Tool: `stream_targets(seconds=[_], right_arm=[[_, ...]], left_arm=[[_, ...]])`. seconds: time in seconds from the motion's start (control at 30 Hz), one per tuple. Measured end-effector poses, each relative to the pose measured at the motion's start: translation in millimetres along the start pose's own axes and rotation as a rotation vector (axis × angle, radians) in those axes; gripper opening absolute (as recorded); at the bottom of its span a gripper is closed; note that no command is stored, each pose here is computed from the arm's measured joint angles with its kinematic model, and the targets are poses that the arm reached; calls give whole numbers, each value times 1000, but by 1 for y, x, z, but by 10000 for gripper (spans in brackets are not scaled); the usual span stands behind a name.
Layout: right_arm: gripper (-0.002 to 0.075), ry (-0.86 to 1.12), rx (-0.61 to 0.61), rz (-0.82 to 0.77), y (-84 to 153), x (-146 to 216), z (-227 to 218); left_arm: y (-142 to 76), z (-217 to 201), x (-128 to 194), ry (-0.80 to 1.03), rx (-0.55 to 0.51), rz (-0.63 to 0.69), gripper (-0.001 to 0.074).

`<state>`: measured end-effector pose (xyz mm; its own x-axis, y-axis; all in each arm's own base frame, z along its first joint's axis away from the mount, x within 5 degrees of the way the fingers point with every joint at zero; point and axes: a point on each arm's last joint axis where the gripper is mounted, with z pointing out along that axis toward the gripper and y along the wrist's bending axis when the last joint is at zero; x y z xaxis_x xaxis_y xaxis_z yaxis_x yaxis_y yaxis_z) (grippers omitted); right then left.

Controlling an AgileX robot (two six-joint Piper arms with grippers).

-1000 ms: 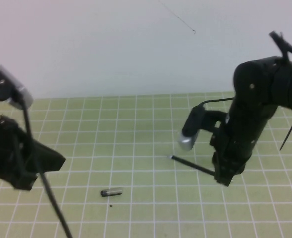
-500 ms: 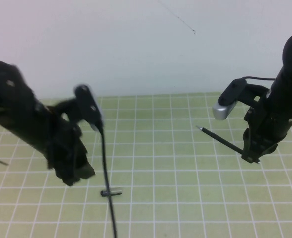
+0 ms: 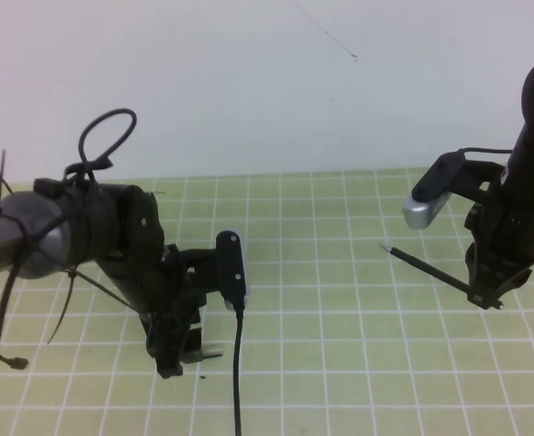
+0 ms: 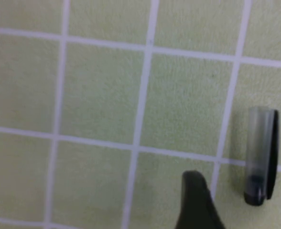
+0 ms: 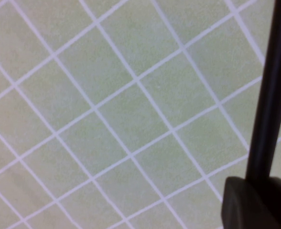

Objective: Cap the pen
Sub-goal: Put the cap on the pen

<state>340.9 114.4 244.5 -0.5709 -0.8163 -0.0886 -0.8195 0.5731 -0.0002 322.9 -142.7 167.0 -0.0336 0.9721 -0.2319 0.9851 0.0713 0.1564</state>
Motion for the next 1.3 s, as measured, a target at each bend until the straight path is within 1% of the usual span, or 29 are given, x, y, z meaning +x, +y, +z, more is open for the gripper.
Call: stream_targets(seconds=[0.17, 0.37, 0.57, 0.77, 0.83, 0.9, 1.07, 1.17, 1.3], right_arm=[[-1, 15, 0, -1, 0, 1, 0], [-1, 17, 3, 2, 0, 2, 0], [-1, 16, 4, 4, 0, 1, 0], [-1, 10, -3, 13, 0, 1, 0], [-1, 10, -7, 14, 1, 1, 0], [-1, 10, -11, 15, 1, 1, 0], [-1, 9, -18, 18, 2, 1, 0], [-1, 21, -27, 18, 2, 2, 0], [-1, 30, -44, 20, 4, 3, 0]], left_arm=[[-1, 12, 3, 18, 29, -4, 386], [0, 13, 3, 20, 28, 27, 386], [1, 15, 3, 14, 19, 21, 386], [0, 20, 3, 20, 38, 18, 377], [0, 22, 4, 22, 45, 17, 348], [-1, 21, 4, 22, 52, 16, 299], [-2, 21, 4, 26, 66, 18, 100], [-2, 21, 4, 25, 61, 27, 84], [2, 14, 2, 15, 7, 46, 83]])
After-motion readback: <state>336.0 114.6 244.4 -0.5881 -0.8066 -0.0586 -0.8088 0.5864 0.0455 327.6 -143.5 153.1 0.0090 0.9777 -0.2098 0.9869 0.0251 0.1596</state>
